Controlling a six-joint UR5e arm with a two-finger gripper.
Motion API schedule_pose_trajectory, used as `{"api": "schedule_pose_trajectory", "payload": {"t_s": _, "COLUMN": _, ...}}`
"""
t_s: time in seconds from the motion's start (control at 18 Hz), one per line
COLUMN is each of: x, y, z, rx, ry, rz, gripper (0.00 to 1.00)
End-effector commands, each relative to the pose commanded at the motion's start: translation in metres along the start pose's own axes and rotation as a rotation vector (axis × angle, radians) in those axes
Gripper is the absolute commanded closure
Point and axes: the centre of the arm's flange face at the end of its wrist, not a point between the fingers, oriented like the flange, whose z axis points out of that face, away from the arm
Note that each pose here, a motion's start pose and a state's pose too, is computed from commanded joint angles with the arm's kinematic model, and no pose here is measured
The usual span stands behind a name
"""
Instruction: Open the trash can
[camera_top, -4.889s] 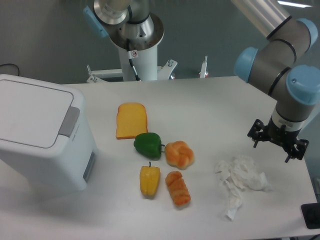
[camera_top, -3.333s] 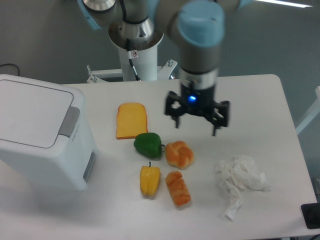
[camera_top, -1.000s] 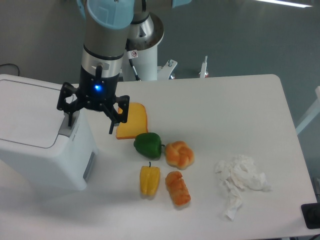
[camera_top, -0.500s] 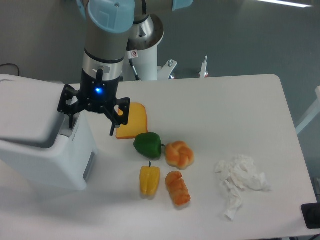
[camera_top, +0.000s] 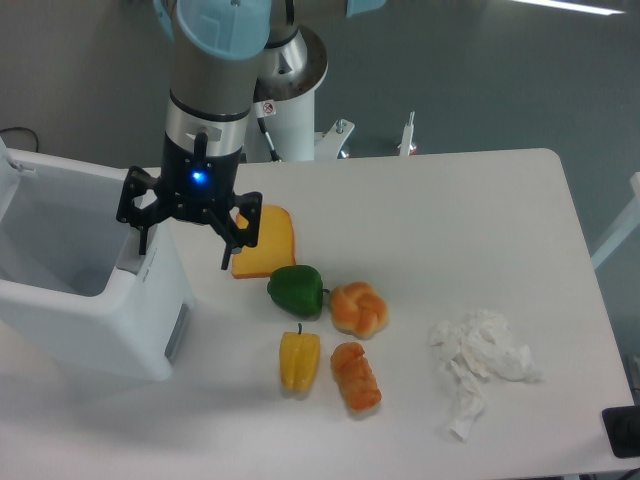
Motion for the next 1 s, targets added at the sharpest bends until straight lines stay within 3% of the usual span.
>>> {"api": "schedule_pose_trajectory", "payload": {"t_s": 0.17, "x": -0.023, "y": 0.001, "z": -0.004, "rx": 0.002, "ry": -0.016, "rz": 0.118, "gripper": 0.00}}
{"api": "schedule_pose_trajectory", "payload": {"t_s": 0.39, "x": -0.097, "y": 0.012, "z": -0.005, "rx": -0.021, "ry": -0.072, "rz": 0.130, "gripper": 0.00}}
{"api": "schedule_pose_trajectory", "payload": {"t_s": 0.5, "x": -0.131, "y": 0.022, "z": -0.003, "rx": -0.073, "ry": -0.139, "rz": 0.180, "gripper": 0.00}}
{"api": "schedule_pose_trajectory", "payload": {"t_s": 0.78, "x": -0.227, "y": 0.047, "z": 0.025, "rx": -0.177, "ry": -0.147, "rz": 0.286, "gripper": 0.00}}
{"api": "schedule_pose_trajectory", "payload": {"t_s": 1.0, "x": -0.263, "y": 0.062, "z": 0.041, "rx": -0.317, "ry": -0.191, "rz": 0.442, "gripper": 0.00}}
